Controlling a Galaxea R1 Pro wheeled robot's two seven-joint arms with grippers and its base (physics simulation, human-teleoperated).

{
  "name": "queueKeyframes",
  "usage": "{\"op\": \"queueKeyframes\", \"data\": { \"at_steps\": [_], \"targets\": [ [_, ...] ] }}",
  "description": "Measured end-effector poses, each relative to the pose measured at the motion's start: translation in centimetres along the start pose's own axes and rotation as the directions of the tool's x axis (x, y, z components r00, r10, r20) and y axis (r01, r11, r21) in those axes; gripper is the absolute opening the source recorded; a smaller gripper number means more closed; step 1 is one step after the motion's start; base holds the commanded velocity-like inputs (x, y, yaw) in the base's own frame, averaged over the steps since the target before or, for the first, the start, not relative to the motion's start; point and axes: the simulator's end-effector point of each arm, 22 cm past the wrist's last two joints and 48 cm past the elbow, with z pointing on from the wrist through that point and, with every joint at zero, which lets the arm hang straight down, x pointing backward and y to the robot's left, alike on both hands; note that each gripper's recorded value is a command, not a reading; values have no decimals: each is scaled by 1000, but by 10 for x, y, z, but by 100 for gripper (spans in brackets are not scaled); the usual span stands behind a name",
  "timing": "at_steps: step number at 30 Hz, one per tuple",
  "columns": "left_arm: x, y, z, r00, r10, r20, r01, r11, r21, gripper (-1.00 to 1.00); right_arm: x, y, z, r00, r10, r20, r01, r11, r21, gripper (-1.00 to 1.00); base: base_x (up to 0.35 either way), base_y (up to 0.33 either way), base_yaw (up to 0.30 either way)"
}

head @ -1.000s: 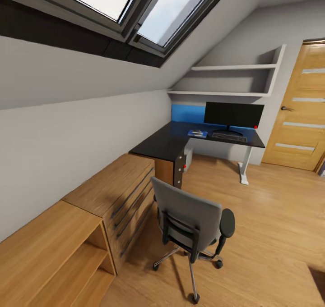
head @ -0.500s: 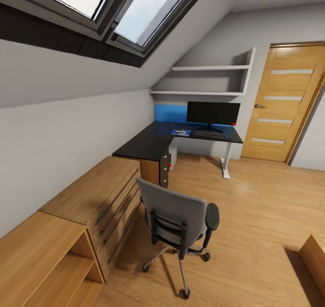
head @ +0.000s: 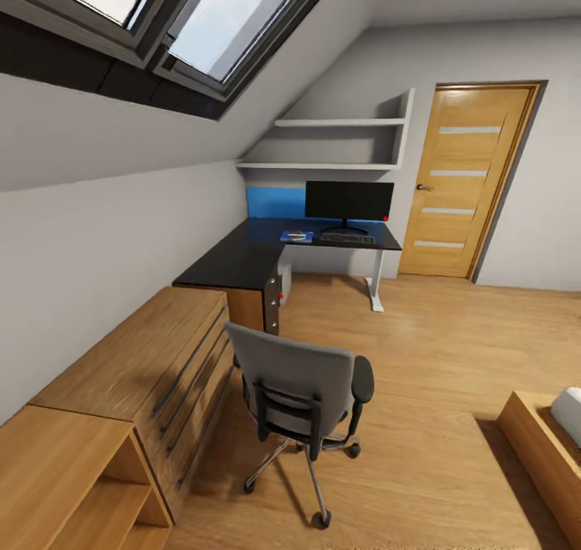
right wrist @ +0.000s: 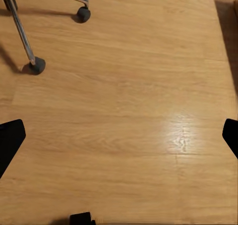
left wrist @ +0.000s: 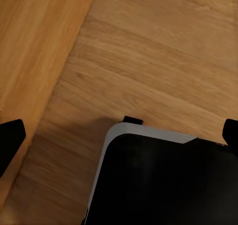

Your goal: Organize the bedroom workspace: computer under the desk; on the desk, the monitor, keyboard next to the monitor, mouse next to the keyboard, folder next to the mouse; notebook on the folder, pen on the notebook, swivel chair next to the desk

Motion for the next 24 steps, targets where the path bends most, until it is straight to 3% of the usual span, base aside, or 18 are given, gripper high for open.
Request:
{"op": "queueKeyframes", "data": {
  "at_steps": [8,24],
  "targets": [
    [0,0,0,1000,0,0,0,1000,0,100,0,0,0,1000,0,0,0,1000,0,100,0,204,-262],
    [0,0,0,1000,0,0,0,1000,0,100,0,1,0,1000,0,0,0,1000,-1,100,0,15,-262]
  ]
}}
